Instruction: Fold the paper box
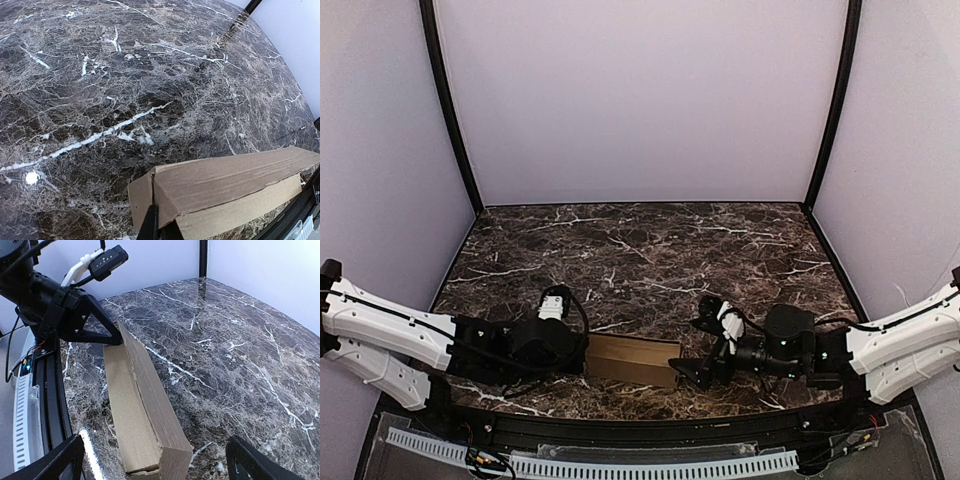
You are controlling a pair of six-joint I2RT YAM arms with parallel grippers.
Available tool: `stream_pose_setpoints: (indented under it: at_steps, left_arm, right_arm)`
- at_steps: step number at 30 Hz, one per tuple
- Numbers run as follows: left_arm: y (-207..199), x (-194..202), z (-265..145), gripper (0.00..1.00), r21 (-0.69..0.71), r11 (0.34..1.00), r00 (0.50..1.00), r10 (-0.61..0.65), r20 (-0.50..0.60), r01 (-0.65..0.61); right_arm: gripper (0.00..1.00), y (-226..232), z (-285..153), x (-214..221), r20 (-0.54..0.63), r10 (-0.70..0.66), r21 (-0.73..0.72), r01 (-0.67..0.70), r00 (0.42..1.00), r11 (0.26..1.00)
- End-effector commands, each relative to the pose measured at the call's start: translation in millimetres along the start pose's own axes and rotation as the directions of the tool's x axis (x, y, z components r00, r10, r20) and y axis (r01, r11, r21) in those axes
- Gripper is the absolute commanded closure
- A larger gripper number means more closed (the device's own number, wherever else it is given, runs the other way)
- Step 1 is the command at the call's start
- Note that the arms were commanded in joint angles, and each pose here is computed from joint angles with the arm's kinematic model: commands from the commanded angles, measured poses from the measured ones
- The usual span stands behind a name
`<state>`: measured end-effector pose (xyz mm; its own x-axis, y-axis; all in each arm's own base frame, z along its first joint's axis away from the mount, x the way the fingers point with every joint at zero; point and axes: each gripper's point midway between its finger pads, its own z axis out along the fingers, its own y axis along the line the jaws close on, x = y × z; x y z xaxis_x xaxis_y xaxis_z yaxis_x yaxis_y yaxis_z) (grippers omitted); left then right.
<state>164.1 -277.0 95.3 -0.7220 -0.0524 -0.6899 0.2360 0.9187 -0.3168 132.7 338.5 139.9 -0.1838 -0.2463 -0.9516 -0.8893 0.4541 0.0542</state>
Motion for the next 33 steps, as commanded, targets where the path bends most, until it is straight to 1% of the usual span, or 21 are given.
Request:
stream_pose_setpoints:
  at_steps: [1, 3, 7, 9, 10, 12, 13, 17, 21, 24, 28, 33]
  left_arm:
    - [58.8, 76.7, 2.0, 1.00, -0.154, 0.969, 0.939, 0.139, -0.314, -0.195]
    - [57.9, 77.0, 3.3, 1.00, -0.157, 0.968, 0.939, 0.137, -0.314, -0.194]
    - [53.7, 76.4, 5.7, 1.00, -0.156, 0.972, 0.943, 0.121, -0.309, -0.176]
    - [50.5, 76.8, 7.4, 1.00, -0.152, 0.974, 0.944, 0.114, -0.310, -0.168]
    - [48.3, 76.3, 7.8, 1.00, -0.149, 0.975, 0.945, 0.111, -0.309, -0.163]
    - [45.4, 77.7, 9.8, 1.00, -0.146, 0.976, 0.943, 0.107, -0.315, -0.159]
    - [44.2, 78.1, 11.0, 1.00, -0.147, 0.977, 0.944, 0.102, -0.315, -0.155]
    - [44.5, 81.7, 12.9, 1.00, -0.154, 0.977, 0.941, 0.091, -0.325, -0.147]
    - [45.0, 81.5, 12.5, 1.00, -0.156, 0.978, 0.943, 0.081, -0.322, -0.138]
    - [45.7, 81.7, 12.2, 1.00, -0.158, 0.978, 0.944, 0.076, -0.321, -0.133]
    - [45.4, 81.8, 12.6, 1.00, -0.158, 0.979, 0.944, 0.076, -0.321, -0.132]
    - [47.0, 80.7, 12.0, 1.00, -0.159, 0.978, 0.946, 0.079, -0.314, -0.135]
  right_arm:
    - [0.01, -21.6, -14.1, 3.6, -0.080, 0.083, 0.111, -0.074, 0.993, 0.991]
    - [0.01, -26.5, -20.8, 1.5, -0.129, 0.087, 0.140, -0.069, 0.988, 0.988]
    - [0.02, -19.4, -29.7, 8.0, -0.207, 0.088, 0.102, -0.068, 0.974, 0.992]
    - [0.09, -19.5, -32.0, 19.2, -0.265, 0.113, 0.114, -0.085, 0.958, 0.990]
    - [0.14, -19.4, -32.3, 23.3, -0.289, 0.128, 0.121, -0.096, 0.949, 0.988]
    - [0.30, -18.1, -31.2, 27.2, -0.318, 0.163, 0.131, -0.127, 0.934, 0.983]
    - [0.34, -16.8, -30.1, 30.3, -0.332, 0.186, 0.137, -0.148, 0.925, 0.979]
    - [0.42, -15.1, -25.7, 35.0, -0.368, 0.211, 0.159, -0.162, 0.905, 0.974]
    - [0.56, -16.8, -22.5, 27.9, -0.354, 0.221, 0.179, -0.166, 0.909, 0.970]
    - [0.65, -21.3, -21.1, 23.0, -0.347, 0.224, 0.214, -0.156, 0.911, 0.964]
    - [0.72, -22.6, -17.4, 18.5, -0.346, 0.221, 0.232, -0.145, 0.912, 0.962]
    - [0.85, -22.6, -13.3, 22.6, -0.375, 0.216, 0.247, -0.128, 0.901, 0.961]
